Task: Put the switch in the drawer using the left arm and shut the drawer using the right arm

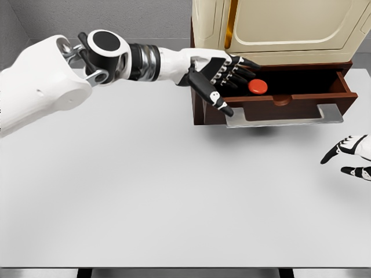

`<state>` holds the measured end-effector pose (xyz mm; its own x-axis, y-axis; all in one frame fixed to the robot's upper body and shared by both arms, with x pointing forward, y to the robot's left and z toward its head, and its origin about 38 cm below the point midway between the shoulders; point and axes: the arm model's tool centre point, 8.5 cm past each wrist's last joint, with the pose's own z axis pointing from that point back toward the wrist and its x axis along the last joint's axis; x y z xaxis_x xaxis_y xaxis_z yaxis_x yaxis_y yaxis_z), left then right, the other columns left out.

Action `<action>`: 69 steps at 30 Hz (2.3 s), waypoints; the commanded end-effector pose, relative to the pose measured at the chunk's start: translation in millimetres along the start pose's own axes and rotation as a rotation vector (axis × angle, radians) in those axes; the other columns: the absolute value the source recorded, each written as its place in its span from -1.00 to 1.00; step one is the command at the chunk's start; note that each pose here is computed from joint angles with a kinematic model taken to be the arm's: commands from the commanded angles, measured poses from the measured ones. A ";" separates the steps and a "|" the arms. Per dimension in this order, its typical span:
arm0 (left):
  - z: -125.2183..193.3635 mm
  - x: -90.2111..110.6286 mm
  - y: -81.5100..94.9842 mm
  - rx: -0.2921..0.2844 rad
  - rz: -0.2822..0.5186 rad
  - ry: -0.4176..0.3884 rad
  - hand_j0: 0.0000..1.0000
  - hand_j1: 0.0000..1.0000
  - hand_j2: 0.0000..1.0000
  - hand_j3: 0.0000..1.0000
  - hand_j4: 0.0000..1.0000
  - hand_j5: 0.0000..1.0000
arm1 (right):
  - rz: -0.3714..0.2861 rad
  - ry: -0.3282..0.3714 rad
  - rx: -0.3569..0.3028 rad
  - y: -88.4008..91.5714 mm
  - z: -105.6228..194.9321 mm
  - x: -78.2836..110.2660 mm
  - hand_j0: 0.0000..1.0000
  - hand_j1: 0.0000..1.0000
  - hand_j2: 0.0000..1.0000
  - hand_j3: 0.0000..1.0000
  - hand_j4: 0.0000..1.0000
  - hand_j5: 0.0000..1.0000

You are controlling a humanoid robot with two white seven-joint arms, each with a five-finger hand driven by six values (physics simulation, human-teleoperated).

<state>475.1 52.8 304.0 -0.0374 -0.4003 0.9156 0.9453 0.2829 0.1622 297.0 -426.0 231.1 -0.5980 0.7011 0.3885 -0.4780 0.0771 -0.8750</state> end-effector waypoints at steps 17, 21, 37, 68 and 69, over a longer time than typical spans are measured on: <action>-23.6 0.0 -2.6 -0.007 0.000 0.006 1.00 1.00 1.00 1.00 1.00 1.00 | -0.028 0.010 0.013 9.5 2.7 -2.0 0.22 0.22 0.22 0.22 0.22 0.22; -28.6 3.1 -7.1 -0.021 -0.004 -0.002 1.00 1.00 1.00 1.00 1.00 1.00 | -0.027 0.010 0.012 9.1 2.9 -2.0 0.22 0.22 0.22 0.22 0.22 0.22; -55.0 36.3 -18.5 -0.056 -0.031 -0.053 1.00 1.00 1.00 1.00 1.00 1.00 | -0.021 0.007 0.006 6.3 2.3 -1.3 0.22 0.22 0.22 0.22 0.22 0.22; 223.4 -12.0 8.9 0.108 -0.518 -0.072 1.00 1.00 1.00 1.00 1.00 1.00 | 0.051 -0.067 -0.036 -26.3 -21.0 10.0 0.13 0.13 0.13 0.13 0.13 0.13; 226.6 -18.8 15.4 0.136 -0.613 0.015 1.00 1.00 1.00 1.00 1.00 1.00 | 0.053 -0.082 -0.030 -26.9 -27.8 11.2 0.12 0.12 0.12 0.12 0.12 0.12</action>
<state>412.9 241.7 376.9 -0.4991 -0.4236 0.7560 0.7820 0.1557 0.6035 323.6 -407.7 270.5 -0.6810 0.6603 0.3167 -0.3677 0.0657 -0.9276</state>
